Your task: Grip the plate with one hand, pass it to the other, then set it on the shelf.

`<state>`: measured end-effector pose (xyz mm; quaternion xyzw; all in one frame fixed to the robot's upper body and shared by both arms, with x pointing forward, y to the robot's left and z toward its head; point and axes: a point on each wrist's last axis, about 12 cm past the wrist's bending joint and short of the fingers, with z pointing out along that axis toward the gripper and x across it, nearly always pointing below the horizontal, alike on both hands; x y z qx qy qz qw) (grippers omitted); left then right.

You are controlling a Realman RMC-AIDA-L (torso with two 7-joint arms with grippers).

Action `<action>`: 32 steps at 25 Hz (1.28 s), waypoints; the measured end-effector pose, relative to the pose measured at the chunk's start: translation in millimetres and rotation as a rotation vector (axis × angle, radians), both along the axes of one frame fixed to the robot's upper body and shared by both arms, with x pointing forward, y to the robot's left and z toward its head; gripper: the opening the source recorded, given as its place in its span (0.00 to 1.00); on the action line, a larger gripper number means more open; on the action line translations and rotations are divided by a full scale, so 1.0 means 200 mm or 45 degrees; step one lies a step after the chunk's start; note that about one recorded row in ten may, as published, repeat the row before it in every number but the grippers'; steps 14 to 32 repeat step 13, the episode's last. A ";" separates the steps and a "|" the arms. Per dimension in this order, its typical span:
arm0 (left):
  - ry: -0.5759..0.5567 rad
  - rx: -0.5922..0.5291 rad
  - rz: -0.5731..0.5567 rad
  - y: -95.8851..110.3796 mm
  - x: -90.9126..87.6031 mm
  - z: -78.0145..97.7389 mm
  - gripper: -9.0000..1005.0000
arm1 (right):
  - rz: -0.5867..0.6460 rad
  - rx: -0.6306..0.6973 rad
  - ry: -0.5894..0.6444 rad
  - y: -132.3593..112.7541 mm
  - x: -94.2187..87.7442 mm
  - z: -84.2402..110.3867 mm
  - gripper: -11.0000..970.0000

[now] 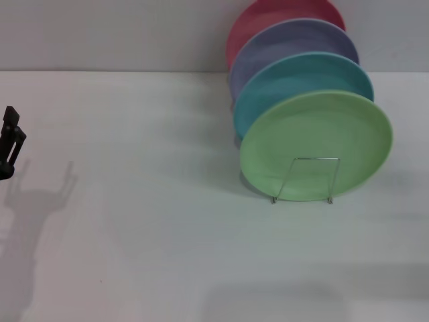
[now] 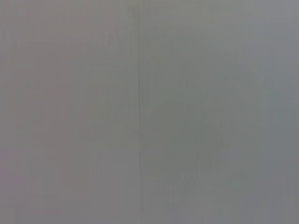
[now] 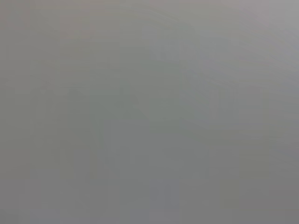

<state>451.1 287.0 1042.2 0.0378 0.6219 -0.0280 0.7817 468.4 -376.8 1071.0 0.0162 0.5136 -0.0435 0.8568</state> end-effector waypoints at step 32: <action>-0.053 0.105 -0.033 0.05 -0.02 -0.06 0.81 | -0.039 0.174 0.062 -0.03 -0.08 -0.08 0.75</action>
